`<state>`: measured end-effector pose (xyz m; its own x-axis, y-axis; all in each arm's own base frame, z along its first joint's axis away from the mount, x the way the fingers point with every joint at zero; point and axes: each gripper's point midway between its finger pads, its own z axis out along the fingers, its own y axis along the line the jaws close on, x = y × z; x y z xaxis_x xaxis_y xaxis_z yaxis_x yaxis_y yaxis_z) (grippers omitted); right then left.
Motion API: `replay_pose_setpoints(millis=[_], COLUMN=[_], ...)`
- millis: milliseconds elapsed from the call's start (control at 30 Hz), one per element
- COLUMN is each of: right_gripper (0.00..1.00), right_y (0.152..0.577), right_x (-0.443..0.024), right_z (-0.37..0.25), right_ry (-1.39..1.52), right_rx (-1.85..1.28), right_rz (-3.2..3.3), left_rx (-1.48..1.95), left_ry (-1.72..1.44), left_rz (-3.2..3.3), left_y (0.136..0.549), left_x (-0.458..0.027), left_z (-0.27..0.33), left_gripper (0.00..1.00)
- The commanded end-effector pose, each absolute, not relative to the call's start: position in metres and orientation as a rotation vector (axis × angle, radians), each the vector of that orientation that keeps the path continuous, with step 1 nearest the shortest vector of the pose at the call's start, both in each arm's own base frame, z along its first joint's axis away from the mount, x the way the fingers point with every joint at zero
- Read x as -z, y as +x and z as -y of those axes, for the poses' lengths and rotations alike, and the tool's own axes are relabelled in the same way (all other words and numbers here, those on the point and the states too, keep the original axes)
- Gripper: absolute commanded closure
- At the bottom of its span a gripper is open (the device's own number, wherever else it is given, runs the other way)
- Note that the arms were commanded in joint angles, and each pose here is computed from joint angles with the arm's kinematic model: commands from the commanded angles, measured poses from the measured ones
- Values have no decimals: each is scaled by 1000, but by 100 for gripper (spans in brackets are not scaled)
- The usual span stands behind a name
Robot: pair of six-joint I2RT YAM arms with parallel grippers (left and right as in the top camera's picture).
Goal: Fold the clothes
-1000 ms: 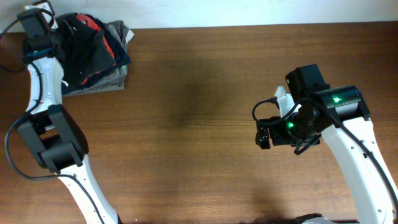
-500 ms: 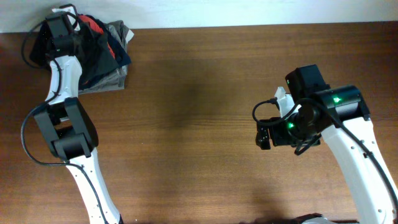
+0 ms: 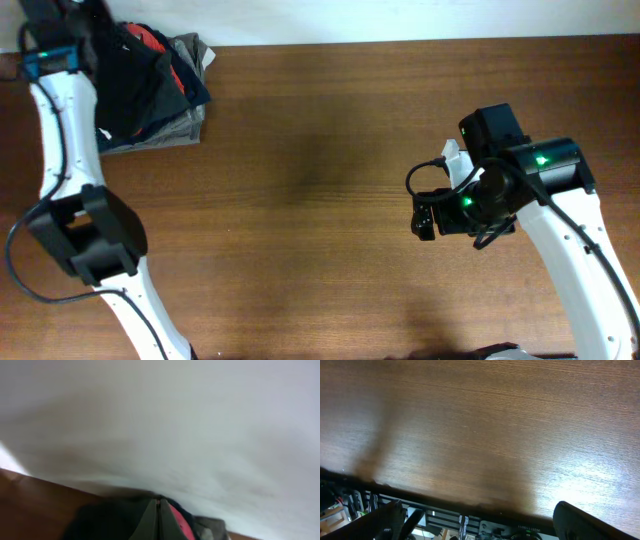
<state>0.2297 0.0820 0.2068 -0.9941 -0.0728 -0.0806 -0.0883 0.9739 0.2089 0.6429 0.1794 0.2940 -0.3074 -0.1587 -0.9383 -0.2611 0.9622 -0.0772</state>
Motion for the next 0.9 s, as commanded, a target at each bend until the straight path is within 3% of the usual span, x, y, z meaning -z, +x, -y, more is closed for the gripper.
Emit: replay_pose_setpoints(millis=[0,433,567,700,767,833,867], right_gripper=[1,1,1,1,1,1,1], right_y=[232,232,232,232,232,232,232], right_x=[-213,-213,-213,-213,-213,-213,-213], right_z=[-78,-78,-78,-78,-78,-78,-78], right_ry=[-109,-109,-109,-103,-97,-62,-63], right_rx=[-307,-307,-307,-307,-308,-309,-309], right_rz=[-3027,-3028,-3028,-3029,-3029,-3031,-3030], left_rx=[-174,-175,-161,-159,-162,-133,-107], left_ry=[-360,-394,-391,-374,-366,-333,-310], left_rz=[-1940,-2117,-2145,-2107,-2076,-2029,-2001], left_y=[637,658,658,661,660,655,651], left_x=[-265,-115,-98,-127,-158,-207,-231], left_z=[-215,-237,-233,-228,-226,-217,-210], left_gripper=[99,98,95,80,55,41,25])
